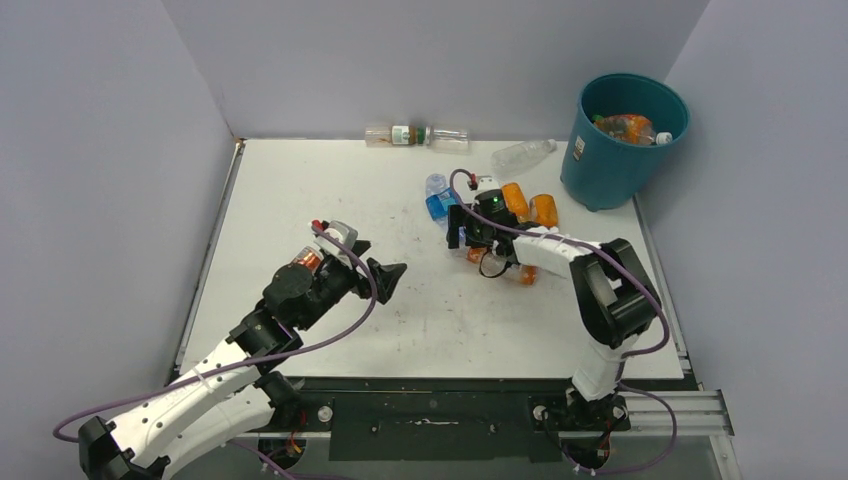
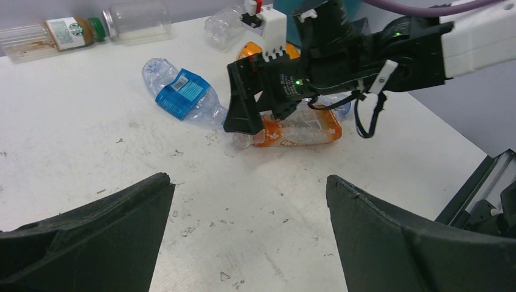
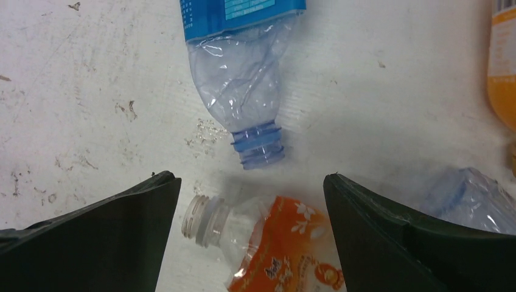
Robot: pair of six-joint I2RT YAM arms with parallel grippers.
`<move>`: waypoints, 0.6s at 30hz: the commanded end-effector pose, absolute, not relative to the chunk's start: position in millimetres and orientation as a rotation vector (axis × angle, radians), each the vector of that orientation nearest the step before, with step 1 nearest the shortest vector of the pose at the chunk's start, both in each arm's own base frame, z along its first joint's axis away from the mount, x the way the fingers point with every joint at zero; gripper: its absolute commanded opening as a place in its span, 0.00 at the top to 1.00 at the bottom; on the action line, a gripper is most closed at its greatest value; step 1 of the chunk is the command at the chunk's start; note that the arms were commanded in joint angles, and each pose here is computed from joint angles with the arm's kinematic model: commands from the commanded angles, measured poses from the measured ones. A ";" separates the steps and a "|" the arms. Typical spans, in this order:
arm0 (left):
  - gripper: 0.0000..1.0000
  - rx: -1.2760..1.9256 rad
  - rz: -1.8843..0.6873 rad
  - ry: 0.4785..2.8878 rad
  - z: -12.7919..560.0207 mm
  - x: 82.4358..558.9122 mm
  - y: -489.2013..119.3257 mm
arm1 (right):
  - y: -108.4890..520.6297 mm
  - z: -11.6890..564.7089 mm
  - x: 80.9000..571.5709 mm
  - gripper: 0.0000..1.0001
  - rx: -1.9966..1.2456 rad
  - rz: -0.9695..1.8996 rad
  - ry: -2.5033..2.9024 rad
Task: Put the plastic bottles in the bin
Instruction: Pick up the plastic bottle at the center of the board.
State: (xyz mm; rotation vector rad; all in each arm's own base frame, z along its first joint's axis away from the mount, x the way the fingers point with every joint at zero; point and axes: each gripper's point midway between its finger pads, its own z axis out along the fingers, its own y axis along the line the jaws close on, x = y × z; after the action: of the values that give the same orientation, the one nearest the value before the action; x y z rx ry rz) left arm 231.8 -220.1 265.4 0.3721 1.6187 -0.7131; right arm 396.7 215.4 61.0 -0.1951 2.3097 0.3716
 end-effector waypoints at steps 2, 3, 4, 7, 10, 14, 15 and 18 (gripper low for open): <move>0.04 0.370 -0.701 1.557 289.0 232.1 -219.1 | 235.9 73.6 426.3 0.09 -0.271 0.351 2.237; 0.04 0.371 -0.700 1.559 288.0 232.1 -219.5 | 237.8 73.1 423.4 0.09 -0.285 0.341 2.238; 0.04 0.374 -0.701 1.560 287.7 231.7 -219.9 | 238.7 73.6 419.4 0.09 -0.299 0.326 2.237; 0.04 0.381 -0.710 1.558 288.0 230.4 -221.5 | 236.7 74.2 398.4 0.07 -0.364 0.254 2.253; 0.04 0.394 -0.735 1.547 291.0 227.6 -225.1 | 225.3 75.4 378.4 0.05 -0.360 0.236 2.263; 0.04 0.402 -0.758 1.539 292.5 225.3 -227.6 | 211.5 76.1 357.1 0.01 -0.374 0.208 2.277; 0.04 0.402 -0.762 1.538 293.0 224.8 -228.0 | 207.6 76.1 354.1 0.01 -0.377 0.177 2.280; 0.04 0.401 -0.766 1.534 293.6 224.5 -228.0 | 201.3 77.1 344.5 0.00 -0.387 0.124 2.278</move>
State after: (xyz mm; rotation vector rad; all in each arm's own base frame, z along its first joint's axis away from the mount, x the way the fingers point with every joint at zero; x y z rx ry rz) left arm 227.5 -224.5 265.3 0.4070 1.6110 -0.7205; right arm 348.6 215.3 65.3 -0.3939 2.3136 0.2220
